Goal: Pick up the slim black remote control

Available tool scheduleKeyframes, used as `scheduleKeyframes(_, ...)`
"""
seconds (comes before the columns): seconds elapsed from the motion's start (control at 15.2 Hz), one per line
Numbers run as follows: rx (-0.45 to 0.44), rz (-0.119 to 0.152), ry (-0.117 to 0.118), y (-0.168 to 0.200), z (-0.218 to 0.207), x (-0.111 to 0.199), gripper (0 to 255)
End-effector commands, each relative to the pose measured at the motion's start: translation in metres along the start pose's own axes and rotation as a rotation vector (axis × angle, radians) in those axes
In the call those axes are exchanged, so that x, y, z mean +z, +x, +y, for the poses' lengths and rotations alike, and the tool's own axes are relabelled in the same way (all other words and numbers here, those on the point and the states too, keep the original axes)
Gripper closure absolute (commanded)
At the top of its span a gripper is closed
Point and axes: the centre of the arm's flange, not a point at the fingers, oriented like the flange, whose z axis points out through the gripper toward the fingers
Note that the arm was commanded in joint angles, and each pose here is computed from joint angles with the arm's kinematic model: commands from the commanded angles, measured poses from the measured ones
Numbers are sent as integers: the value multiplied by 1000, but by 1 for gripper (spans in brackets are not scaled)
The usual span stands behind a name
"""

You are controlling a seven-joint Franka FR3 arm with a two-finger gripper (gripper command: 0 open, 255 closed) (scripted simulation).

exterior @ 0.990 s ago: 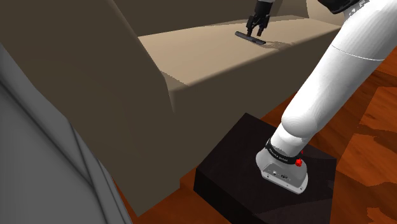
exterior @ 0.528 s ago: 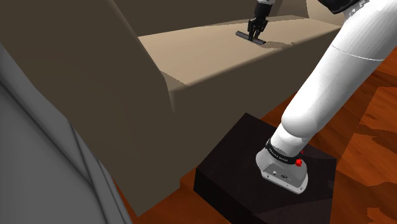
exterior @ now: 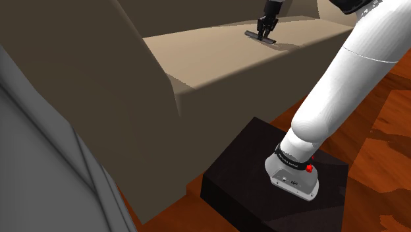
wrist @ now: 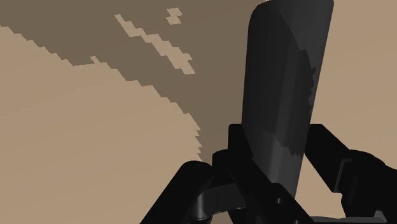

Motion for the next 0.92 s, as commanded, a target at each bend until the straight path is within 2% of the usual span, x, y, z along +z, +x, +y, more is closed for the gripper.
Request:
scheduleKeyframes(0.0,0,0,0,0,-1,-9,255)
scheduleKeyframes(0.73,0,0,0,1,-4,-67,255)
scheduleKeyframes(0.86,0,0,0,1,-4,-68,255)
